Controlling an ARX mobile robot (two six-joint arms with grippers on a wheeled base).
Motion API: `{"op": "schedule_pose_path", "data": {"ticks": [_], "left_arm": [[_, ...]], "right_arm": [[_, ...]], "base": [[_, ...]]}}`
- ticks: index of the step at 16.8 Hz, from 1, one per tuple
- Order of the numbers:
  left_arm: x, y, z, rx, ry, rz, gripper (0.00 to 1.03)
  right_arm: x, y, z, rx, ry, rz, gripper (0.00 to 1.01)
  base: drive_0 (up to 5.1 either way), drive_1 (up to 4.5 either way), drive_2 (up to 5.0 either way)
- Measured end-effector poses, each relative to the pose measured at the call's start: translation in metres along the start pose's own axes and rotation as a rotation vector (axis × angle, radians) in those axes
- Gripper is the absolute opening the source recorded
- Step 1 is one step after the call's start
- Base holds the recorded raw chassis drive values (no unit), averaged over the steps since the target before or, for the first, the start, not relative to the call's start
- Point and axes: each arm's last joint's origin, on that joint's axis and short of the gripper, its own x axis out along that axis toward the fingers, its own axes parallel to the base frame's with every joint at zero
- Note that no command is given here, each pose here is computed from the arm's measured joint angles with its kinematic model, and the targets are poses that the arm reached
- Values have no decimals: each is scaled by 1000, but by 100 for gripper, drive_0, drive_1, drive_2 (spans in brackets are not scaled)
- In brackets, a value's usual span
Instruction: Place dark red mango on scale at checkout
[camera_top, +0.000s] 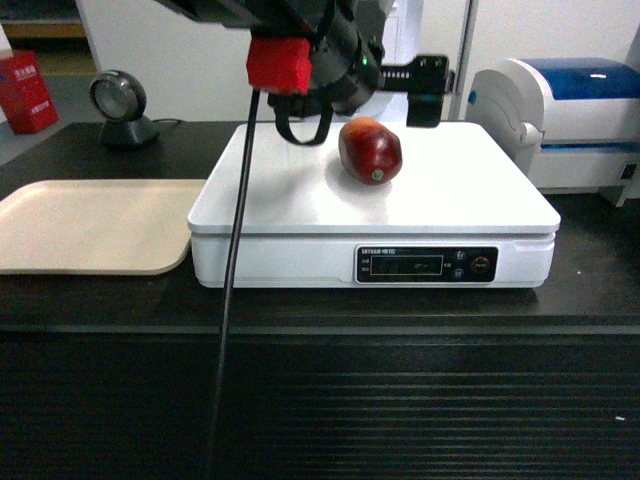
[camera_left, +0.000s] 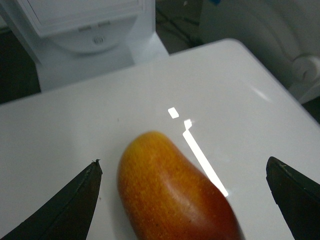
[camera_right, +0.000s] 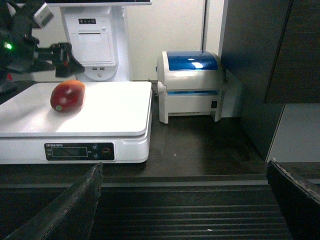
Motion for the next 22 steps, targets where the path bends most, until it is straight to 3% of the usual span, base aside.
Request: {"op": "schedule_pose_path", "data": {"ticks": [3, 5, 7, 9, 11, 12, 13, 14, 15, 17, 18, 19, 20, 22], "left_arm": [[-34, 1, 25, 8, -118, -20, 98], [-60, 1, 28, 8, -211, -82, 98], [-91, 11, 31, 0, -307, -90, 98], [-124, 35, 31, 11, -409, -21, 98], [-144, 64, 22, -12, -414, 72, 98], [-152, 80, 13, -29, -398, 120, 98], [-162, 90, 4, -52, -447, 224, 92], [-184, 100, -14, -78, -484, 333, 79], [-212, 109, -34, -84, -502, 364, 66], [-257, 123, -72, -90, -524, 406, 43], [-266, 121, -92, -92, -515, 411, 30], [-268, 116, -113, -90, -480, 386, 18], [-270, 113, -126, -88, -460, 370, 8], [-272, 112, -132, -89, -455, 369, 3]], "right_arm": [[0, 0, 0, 0, 0, 0, 98], [0, 0, 0, 0, 0, 0, 98], [0, 0, 0, 0, 0, 0, 98], [0, 0, 0, 0, 0, 0, 98], [0, 0, 0, 0, 0, 0, 98], [0, 0, 0, 0, 0, 0, 98], [0, 0, 0, 0, 0, 0, 98], [0, 0, 0, 0, 0, 0, 98], [0, 0, 0, 0, 0, 0, 98], [0, 0, 0, 0, 0, 0, 98], [0, 0, 0, 0, 0, 0, 98], [0, 0, 0, 0, 0, 0, 98], [0, 0, 0, 0, 0, 0, 98], [0, 0, 0, 0, 0, 0, 98]], "base": [[0, 0, 0], [0, 0, 0], [0, 0, 0], [0, 0, 0], [0, 0, 0], [0, 0, 0], [0, 0, 0], [0, 0, 0], [0, 0, 0], [0, 0, 0], [0, 0, 0], [0, 0, 0], [0, 0, 0], [0, 0, 0]]}}
